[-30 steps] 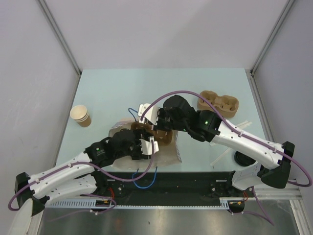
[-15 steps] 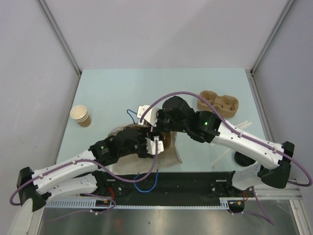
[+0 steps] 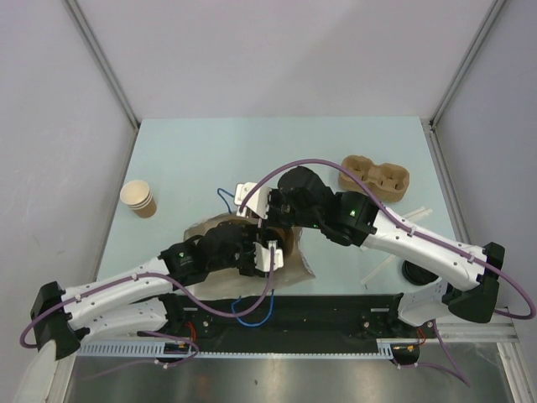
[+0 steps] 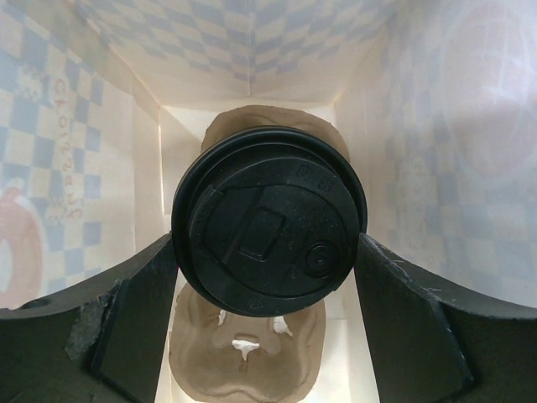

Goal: Pack the takeout coffee

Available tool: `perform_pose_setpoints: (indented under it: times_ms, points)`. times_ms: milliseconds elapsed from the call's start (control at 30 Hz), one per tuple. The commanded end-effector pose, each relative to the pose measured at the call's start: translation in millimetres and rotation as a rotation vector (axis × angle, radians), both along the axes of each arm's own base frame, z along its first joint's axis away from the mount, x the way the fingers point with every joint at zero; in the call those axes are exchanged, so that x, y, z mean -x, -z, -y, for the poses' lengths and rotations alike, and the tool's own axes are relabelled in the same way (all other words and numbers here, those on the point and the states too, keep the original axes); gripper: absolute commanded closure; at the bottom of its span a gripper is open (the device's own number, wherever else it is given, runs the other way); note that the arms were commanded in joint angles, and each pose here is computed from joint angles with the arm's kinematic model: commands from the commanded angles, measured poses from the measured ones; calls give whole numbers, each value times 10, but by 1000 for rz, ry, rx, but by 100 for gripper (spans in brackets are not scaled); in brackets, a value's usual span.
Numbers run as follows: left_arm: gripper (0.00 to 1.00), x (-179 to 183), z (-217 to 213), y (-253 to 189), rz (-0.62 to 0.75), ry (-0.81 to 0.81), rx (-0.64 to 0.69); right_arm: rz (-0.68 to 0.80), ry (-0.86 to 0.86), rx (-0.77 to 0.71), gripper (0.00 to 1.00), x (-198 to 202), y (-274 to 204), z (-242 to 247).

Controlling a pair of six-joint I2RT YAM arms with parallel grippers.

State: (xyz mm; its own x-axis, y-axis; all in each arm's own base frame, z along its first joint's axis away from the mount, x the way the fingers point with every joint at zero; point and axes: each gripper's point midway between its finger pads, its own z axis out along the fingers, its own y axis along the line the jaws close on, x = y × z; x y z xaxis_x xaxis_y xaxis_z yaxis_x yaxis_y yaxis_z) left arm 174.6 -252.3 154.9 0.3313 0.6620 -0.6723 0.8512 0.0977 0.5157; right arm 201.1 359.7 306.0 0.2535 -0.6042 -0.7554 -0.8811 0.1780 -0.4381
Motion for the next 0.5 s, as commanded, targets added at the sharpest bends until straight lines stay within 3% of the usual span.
perform_pose_setpoints:
  times_ms: [0,467]
  points:
    - [80,3,61,43,28,35,1,59,2,-83,100,-3,-294,3]
    - [81,-25,76,328,-11,25,-61,60,-31,-95,100,87,-301,25]
